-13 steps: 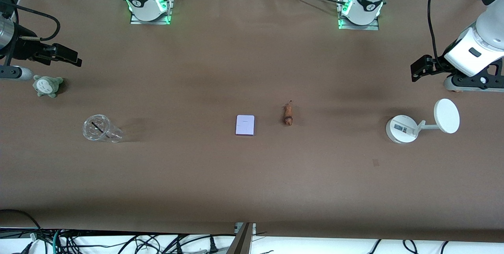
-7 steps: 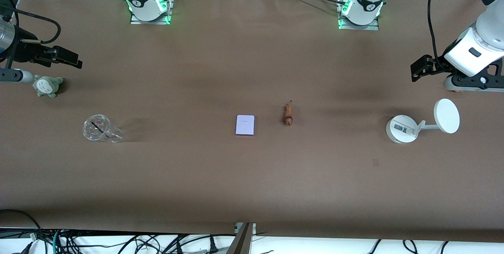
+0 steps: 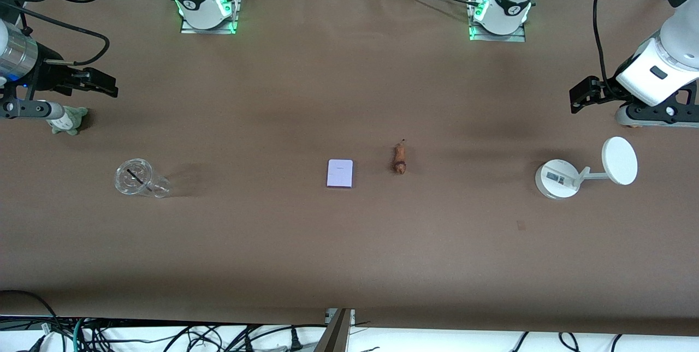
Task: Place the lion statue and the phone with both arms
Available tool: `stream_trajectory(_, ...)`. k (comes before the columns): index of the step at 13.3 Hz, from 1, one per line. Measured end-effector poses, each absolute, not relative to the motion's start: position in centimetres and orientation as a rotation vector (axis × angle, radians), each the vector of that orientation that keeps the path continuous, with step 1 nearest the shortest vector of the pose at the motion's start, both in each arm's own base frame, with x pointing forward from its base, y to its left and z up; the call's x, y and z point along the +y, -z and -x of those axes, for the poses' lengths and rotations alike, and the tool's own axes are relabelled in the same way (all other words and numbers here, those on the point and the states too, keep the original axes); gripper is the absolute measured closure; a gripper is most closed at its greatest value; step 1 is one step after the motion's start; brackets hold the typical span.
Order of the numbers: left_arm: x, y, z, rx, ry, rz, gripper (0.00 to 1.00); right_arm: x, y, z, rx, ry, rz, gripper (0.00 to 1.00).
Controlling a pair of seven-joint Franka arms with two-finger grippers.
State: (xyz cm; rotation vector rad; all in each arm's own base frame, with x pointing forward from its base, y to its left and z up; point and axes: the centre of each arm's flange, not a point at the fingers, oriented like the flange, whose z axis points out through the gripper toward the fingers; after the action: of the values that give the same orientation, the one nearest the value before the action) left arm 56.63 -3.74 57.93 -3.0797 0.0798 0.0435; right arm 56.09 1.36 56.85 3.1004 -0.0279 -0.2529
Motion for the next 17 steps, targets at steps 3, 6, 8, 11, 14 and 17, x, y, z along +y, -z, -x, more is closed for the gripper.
stream_trajectory(3,-3.7,-57.9,-56.6,0.08,-0.043,3.08,0.0,1.3,-56.9,-56.1,-0.029,0.253,-3.1,0.0)
stream_trajectory(6,-3.7,-57.9,-56.6,0.08,-0.044,3.08,0.0,1.3,-56.9,-56.1,-0.03,0.254,-3.1,0.0)
stream_trajectory(8,-3.7,-57.9,-56.6,0.08,-0.044,3.08,0.0,1.3,-56.8,-56.1,-0.03,0.254,-3.1,0.0)
stream_trajectory(11,-3.8,-57.7,-56.7,0.081,-0.055,3.082,0.0,1.8,-56.7,-56.1,-0.015,0.263,-3.098,0.0)
stream_trajectory(14,-4.7,-57.2,-56.8,0.1,-0.07,3.096,0.0,5.1,-56.1,-56.2,0.074,0.275,-3.091,0.0)
stream_trajectory(17,-5.7,-56.9,-56.8,0.115,-0.079,3.111,0.0,10.7,-54.0,-56.7,0.108,0.285,-3.094,0.0)
